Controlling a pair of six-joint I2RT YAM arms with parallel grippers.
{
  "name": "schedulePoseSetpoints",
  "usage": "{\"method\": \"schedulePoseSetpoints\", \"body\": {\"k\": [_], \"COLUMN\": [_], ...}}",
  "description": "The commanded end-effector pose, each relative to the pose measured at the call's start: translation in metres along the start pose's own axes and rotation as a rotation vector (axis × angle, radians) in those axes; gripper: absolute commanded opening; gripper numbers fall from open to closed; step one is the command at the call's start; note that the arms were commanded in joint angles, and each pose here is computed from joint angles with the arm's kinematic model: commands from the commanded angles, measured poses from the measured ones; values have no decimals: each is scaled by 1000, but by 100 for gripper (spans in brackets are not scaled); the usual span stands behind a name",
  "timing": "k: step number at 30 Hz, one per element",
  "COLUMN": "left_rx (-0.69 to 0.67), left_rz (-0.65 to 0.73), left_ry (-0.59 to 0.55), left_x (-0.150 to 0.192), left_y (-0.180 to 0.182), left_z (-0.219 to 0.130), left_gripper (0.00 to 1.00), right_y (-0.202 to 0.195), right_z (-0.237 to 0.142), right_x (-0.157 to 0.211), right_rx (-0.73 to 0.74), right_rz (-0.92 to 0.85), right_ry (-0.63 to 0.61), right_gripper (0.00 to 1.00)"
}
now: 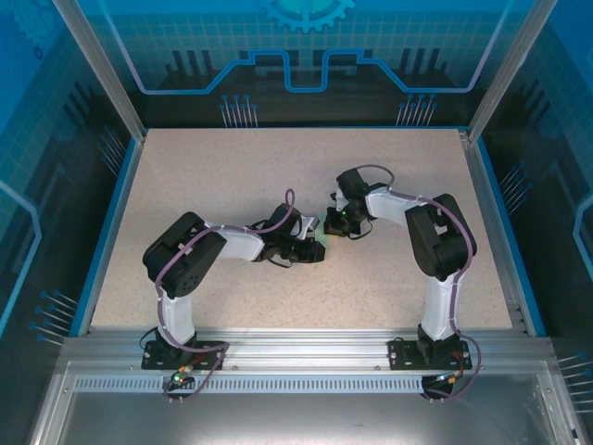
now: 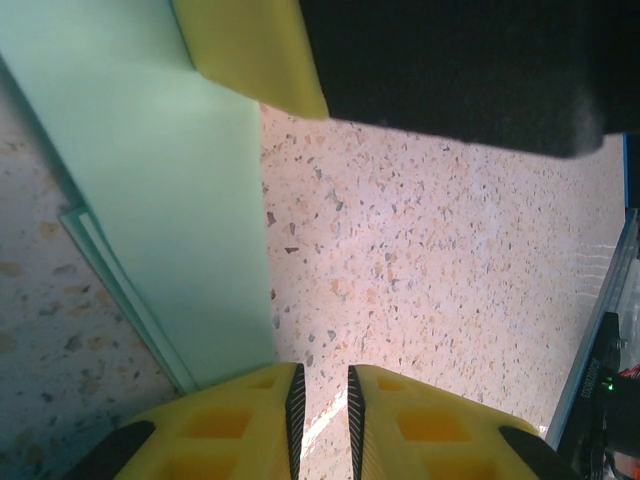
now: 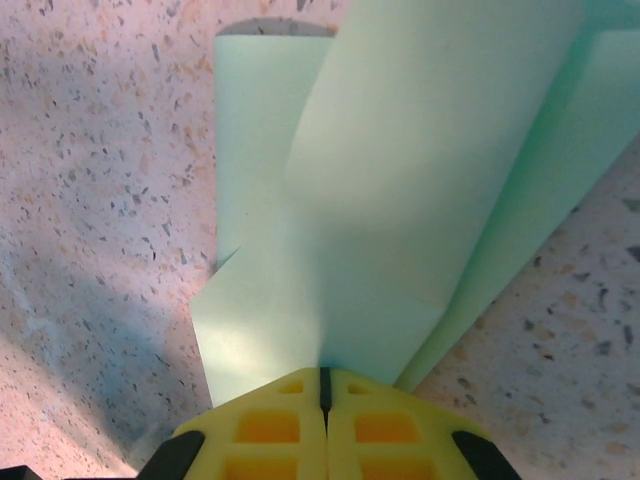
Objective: Fold a paper plane with a square sheet of paper (fold left side to right side)
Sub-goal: Fold the wing for the fifth time at the center of the table.
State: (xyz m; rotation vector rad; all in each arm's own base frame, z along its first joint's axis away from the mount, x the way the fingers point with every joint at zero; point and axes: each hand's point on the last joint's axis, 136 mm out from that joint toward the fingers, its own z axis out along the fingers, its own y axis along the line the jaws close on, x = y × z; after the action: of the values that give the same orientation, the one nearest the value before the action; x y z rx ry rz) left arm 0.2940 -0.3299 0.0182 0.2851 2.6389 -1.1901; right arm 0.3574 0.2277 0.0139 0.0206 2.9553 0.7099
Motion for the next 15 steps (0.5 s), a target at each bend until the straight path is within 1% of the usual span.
{"method": "schedulePoseSetpoints", "body": {"k": [1,15], "left_rx": [-252,-259], "left_rz": [-133,-146], "left_ry": [184,194], "left_x": [73,81], "left_y": [78,84], "left_z": [4,5], "left_gripper": [23,23], "right_y": [-20,-25], "right_z": [0,-3], "right_x": [-16,-34], "right_rx": [64,66], "right_rz": [8,16], "right_ry": [-32,-42], "right_gripper": [5,5]}}
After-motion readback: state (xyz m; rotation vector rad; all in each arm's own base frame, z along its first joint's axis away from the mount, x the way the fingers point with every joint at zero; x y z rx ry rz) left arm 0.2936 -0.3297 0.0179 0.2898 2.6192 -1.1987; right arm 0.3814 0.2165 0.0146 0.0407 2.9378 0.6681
